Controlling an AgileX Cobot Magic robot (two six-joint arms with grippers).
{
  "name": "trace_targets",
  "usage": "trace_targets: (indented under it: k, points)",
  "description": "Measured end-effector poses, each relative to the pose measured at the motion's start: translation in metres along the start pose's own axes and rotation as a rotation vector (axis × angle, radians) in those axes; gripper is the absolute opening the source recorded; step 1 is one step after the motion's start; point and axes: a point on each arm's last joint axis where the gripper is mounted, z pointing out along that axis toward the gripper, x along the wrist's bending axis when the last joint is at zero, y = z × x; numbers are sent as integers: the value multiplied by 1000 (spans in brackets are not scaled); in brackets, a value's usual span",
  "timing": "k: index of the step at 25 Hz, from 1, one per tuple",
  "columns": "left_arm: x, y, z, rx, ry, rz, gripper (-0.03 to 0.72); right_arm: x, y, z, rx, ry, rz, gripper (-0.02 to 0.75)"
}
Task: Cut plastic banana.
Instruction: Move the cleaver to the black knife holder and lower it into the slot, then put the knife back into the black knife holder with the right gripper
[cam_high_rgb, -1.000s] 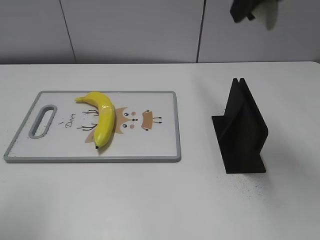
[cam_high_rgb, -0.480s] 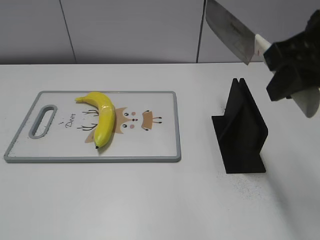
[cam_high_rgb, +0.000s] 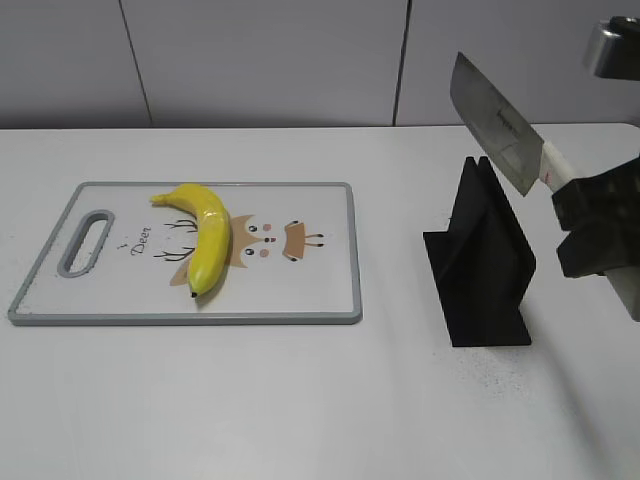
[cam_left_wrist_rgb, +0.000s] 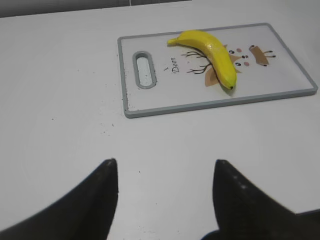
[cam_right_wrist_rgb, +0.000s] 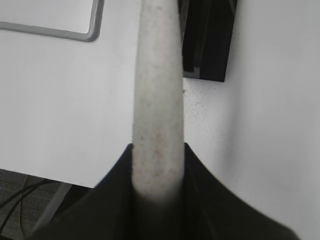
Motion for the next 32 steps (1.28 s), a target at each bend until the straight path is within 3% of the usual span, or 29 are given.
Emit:
trace_targets:
  k: [8, 17, 32]
  points:
    - [1, -8, 15, -19, 13, -2, 589, -6, 0, 4, -36, -54, 43, 162]
    - [1, -8, 16, -24, 16, -4, 589, -6, 6, 11, -66, -58, 41, 162]
    - [1, -9, 17, -20, 15, -5, 589, -9, 14, 61, 57, -139, 33, 162]
